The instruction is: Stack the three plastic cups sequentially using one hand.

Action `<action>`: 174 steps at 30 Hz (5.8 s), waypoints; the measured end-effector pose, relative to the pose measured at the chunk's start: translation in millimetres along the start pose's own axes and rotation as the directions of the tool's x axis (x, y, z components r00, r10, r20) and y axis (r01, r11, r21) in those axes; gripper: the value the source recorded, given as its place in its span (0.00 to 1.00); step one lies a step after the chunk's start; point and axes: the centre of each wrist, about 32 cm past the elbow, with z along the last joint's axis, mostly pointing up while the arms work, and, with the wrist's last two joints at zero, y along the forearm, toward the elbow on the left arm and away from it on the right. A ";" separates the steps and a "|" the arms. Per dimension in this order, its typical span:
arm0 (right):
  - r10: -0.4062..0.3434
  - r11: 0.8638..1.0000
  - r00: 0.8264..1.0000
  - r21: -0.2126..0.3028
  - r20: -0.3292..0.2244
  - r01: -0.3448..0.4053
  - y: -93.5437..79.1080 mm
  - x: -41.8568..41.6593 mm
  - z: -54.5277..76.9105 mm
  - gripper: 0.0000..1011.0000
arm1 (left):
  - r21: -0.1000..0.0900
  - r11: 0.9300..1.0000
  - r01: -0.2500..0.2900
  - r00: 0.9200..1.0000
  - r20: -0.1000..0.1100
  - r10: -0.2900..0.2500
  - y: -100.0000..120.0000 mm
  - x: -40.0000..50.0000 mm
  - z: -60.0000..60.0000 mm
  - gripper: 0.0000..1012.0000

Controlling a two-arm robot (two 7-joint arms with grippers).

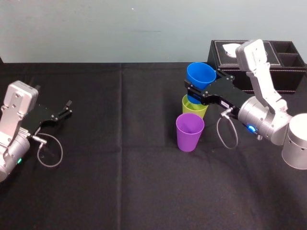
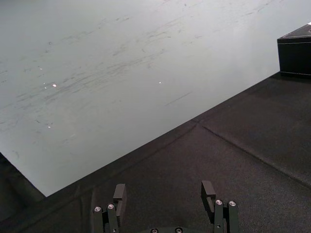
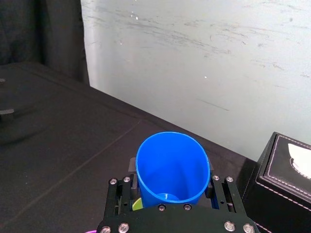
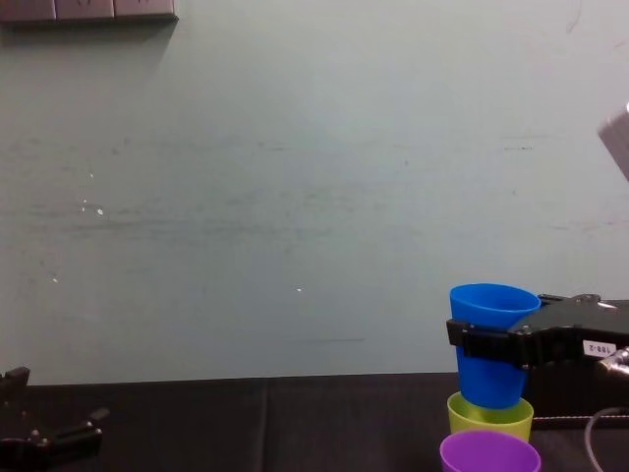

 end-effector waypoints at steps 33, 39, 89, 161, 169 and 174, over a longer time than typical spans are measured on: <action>0.008 0.998 1.000 -0.061 -0.023 -0.009 6.4 -2.7 -19.0 0.72 | 0.000 1.000 0.000 1.000 0.000 0.000 0.0 0.0 0.0 1.00; 0.008 0.998 1.000 -0.060 -0.023 -0.010 6.3 -2.5 -18.8 0.72 | 0.000 1.000 0.000 1.000 0.000 0.000 0.0 0.0 0.0 1.00; -0.013 0.998 1.000 -0.058 -0.004 0.013 -77.1 -5.8 -22.1 0.99 | 0.000 1.000 0.000 1.000 0.000 0.000 0.0 0.0 0.0 1.00; -0.005 1.000 0.996 -0.004 -0.087 0.005 -37.6 -72.2 -80.5 0.99 | 0.000 1.000 0.000 1.000 0.000 0.000 0.0 0.0 0.0 1.00; -0.008 1.000 0.996 -0.005 -0.087 0.008 -37.2 -72.1 -80.8 0.98 | 0.000 1.000 0.000 1.000 0.000 0.000 0.0 0.0 0.0 1.00; -0.008 1.000 0.996 -0.005 -0.087 0.007 -37.5 -72.0 -80.7 0.90 | 0.000 1.000 0.000 1.000 0.000 0.000 0.0 0.0 0.0 1.00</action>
